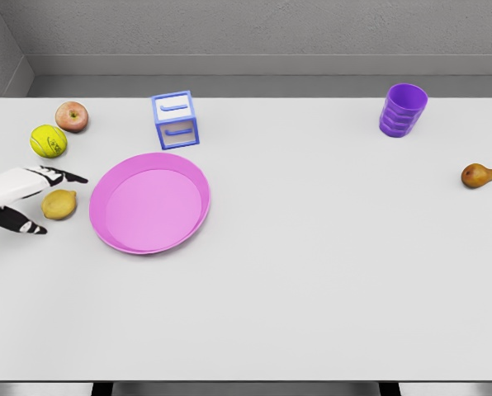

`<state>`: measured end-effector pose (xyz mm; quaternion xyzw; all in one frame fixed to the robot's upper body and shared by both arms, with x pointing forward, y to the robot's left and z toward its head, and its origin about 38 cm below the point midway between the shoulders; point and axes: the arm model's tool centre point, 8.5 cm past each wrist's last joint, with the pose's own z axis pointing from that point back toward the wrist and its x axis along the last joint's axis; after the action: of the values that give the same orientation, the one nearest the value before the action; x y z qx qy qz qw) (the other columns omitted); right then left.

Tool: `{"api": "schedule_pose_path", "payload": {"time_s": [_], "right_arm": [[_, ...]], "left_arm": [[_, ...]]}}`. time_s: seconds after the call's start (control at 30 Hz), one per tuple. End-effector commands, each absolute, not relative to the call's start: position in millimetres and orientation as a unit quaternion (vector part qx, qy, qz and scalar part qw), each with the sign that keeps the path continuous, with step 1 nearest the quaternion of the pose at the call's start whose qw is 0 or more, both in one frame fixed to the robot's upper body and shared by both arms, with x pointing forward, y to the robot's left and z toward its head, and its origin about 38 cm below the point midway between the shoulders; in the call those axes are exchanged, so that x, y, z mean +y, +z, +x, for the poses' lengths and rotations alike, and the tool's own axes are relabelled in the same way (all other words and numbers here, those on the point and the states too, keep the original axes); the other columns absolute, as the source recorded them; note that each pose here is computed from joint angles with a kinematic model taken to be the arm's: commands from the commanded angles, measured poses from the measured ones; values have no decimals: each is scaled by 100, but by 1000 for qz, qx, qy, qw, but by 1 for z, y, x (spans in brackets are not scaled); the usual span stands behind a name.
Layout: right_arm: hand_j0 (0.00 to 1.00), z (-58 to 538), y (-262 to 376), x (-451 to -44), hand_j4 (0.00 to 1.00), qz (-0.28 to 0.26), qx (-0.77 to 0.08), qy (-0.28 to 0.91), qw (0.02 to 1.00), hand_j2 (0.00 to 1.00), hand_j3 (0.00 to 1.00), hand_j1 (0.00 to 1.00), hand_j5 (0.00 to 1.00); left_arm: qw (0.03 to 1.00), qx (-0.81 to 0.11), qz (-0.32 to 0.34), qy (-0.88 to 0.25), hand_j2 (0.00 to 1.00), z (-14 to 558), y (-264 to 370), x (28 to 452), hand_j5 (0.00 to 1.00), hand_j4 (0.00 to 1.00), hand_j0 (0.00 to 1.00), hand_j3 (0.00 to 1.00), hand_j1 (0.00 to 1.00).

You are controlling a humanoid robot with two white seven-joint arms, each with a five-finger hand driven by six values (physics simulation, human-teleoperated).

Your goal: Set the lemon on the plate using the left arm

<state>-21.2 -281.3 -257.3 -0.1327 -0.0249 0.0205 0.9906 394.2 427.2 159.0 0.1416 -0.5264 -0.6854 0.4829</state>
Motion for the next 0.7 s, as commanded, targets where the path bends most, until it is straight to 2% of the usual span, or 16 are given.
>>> {"api": "schedule_pose_path", "payload": {"time_s": [0.0,0.07,0.33,0.37,0.67], "right_arm": [[100,-21,-257,-281,100,-133,-25,20,991,100,100,100,100],[100,-21,-257,-281,100,-133,-25,20,991,100,100,100,100],[100,-21,-257,-281,100,-133,-25,20,991,100,100,100,100],[100,-21,-257,-281,100,-133,-25,20,991,100,100,100,100],[100,-21,-257,-281,100,-133,-25,21,991,100,100,100,100]], "left_arm": [[484,-521,135,-690,93,393,155,424,93,93,93,93,93],[485,-520,136,-689,89,393,155,425,89,89,89,89,89],[487,-518,143,-689,88,394,157,430,88,88,88,88,88],[487,-514,144,-691,81,394,156,430,81,81,81,81,81],[488,-498,154,-700,80,399,152,432,80,80,80,80,80]]}}
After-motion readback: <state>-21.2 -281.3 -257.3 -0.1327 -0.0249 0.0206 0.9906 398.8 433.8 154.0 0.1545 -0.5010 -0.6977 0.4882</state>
